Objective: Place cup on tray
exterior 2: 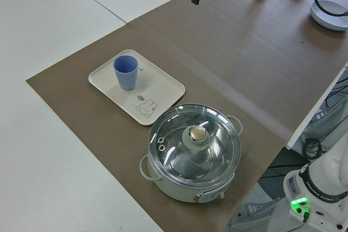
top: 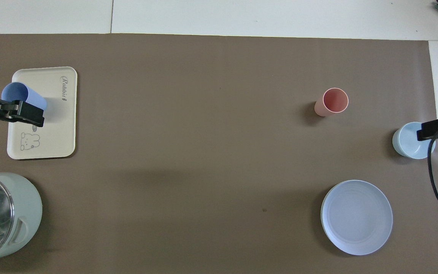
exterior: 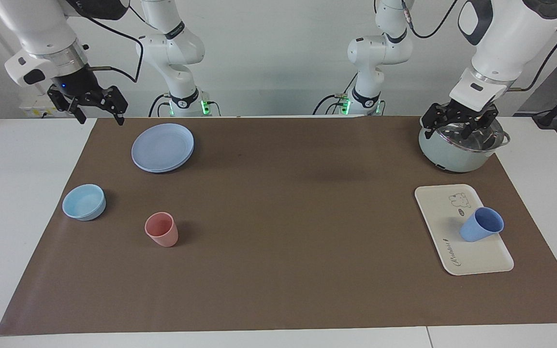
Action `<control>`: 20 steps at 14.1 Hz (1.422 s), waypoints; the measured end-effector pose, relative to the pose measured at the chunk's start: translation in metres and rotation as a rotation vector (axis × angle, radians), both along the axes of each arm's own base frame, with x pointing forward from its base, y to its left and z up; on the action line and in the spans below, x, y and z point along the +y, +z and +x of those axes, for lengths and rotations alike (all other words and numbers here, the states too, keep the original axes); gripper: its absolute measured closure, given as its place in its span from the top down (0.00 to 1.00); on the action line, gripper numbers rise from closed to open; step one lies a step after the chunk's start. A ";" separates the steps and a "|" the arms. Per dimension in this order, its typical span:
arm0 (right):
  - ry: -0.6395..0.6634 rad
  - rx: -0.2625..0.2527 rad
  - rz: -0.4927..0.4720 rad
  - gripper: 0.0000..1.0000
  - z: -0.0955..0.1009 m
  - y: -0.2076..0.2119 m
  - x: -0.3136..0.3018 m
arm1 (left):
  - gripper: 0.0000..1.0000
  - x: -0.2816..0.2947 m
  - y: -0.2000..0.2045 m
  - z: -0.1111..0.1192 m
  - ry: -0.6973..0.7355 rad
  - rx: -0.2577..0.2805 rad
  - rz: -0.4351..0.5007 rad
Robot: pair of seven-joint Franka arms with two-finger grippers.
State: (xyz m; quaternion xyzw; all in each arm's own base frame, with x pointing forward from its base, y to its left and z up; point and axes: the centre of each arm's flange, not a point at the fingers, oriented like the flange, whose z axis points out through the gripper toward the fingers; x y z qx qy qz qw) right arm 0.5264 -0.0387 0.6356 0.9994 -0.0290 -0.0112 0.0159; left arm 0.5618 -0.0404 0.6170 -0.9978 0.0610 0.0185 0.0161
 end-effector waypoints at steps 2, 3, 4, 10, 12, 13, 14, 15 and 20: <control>0.018 -0.004 -0.005 1.00 0.001 0.002 0.009 | 1.00 0.003 0.000 0.000 0.005 -0.001 0.000; 0.027 -0.009 -0.006 1.00 0.001 0.006 0.014 | 1.00 0.003 0.000 0.000 0.005 -0.001 0.000; 0.032 -0.013 -0.006 1.00 0.000 0.011 0.017 | 1.00 0.003 0.000 0.000 0.005 -0.001 0.000; 0.033 -0.006 -0.006 1.00 -0.001 0.011 0.018 | 1.00 -0.002 0.000 0.000 -0.004 -0.001 0.000; 0.032 -0.006 -0.006 1.00 -0.001 0.011 0.017 | 1.00 -0.007 0.000 0.000 -0.013 -0.001 -0.001; 0.032 -0.006 -0.006 1.00 -0.001 0.011 0.018 | 1.00 -0.008 0.000 -0.001 -0.015 -0.001 -0.001; 0.032 -0.006 -0.006 1.00 -0.001 0.011 0.018 | 1.00 -0.008 0.000 -0.001 -0.014 -0.001 -0.001; 0.033 -0.006 -0.006 1.00 -0.001 0.011 0.018 | 1.00 -0.007 0.000 0.000 -0.013 -0.001 -0.001; 0.033 -0.006 -0.006 1.00 -0.001 0.011 0.018 | 1.00 -0.007 0.000 0.000 -0.012 -0.002 -0.001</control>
